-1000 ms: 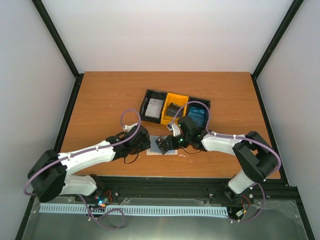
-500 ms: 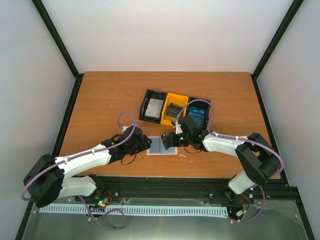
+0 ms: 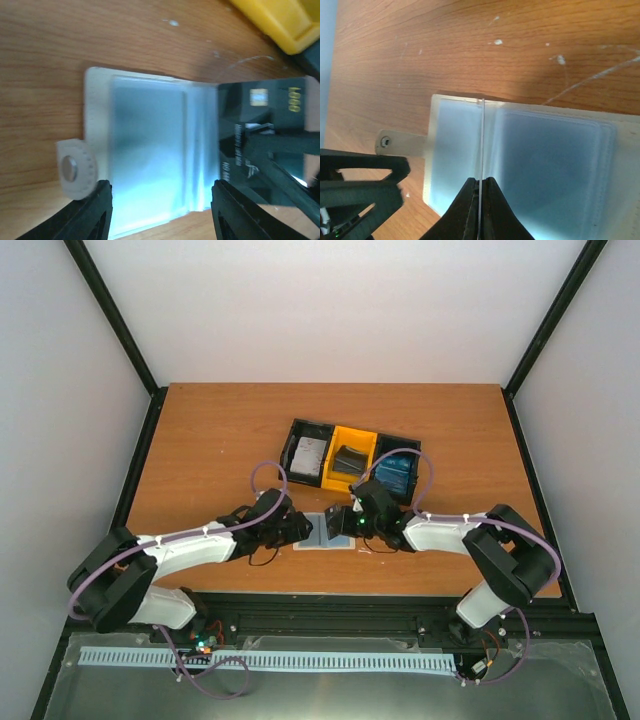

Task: Put the credit cards into the card holder
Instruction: Turn over the card slot in the card holder, then insert the credit card into the card holder.

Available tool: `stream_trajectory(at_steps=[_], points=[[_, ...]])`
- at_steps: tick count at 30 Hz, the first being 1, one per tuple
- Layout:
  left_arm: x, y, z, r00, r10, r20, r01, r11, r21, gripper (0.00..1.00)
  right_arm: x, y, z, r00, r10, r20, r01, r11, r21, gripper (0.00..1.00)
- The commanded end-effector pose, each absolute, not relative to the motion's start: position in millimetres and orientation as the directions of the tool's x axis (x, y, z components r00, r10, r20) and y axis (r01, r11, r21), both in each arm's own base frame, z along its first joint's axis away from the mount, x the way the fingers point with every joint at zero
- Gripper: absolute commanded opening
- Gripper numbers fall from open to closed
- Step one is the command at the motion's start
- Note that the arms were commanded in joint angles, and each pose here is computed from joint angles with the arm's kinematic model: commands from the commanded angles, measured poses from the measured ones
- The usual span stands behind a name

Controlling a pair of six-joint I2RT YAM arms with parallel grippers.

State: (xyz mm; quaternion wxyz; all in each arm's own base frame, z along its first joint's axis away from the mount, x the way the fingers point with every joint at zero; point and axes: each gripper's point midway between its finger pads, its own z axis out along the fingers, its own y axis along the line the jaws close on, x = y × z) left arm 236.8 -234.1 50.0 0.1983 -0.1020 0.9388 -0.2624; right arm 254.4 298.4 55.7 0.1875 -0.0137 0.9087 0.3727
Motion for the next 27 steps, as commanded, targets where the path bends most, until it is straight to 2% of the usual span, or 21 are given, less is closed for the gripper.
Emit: stream_trajectory(at_steps=[1,7,12,15,17,20,24,27], points=[[245,-255,78,-0.883,-0.231,-0.410,0.085,0.778,-0.622,0.55,262,294,62,-0.900,0.170,-0.401,-0.161,0.726,0.669,0.03],[259,-236,72,-0.853,-0.293,-0.432,-0.003,0.831,-0.556,0.55,269,285,63,-0.883,0.200,-0.425,-0.134,0.761,0.635,0.03],[259,-236,71,-0.861,-0.289,-0.419,-0.013,0.835,-0.550,0.56,273,285,74,-0.868,0.236,-0.437,-0.130,0.742,0.658,0.03],[258,-230,73,-0.855,-0.301,-0.422,-0.034,0.845,-0.534,0.55,271,290,85,-0.856,0.228,-0.463,-0.181,0.707,0.684,0.03],[258,-234,94,-0.834,-0.313,-0.455,0.018,0.808,-0.589,0.56,266,297,103,-0.849,0.208,-0.486,-0.247,0.658,0.712,0.03],[254,-245,144,-0.801,-0.338,-0.495,0.150,0.686,-0.712,0.65,253,309,138,-0.829,0.151,-0.538,-0.374,0.564,0.736,0.03],[236,-257,181,-0.810,-0.322,-0.489,0.262,0.548,-0.794,0.73,225,316,191,-0.797,0.139,-0.587,-0.509,0.370,0.777,0.03],[226,-258,199,-0.805,-0.346,-0.482,0.298,0.466,-0.833,0.74,205,319,219,-0.798,0.113,-0.592,-0.555,0.244,0.795,0.03]])
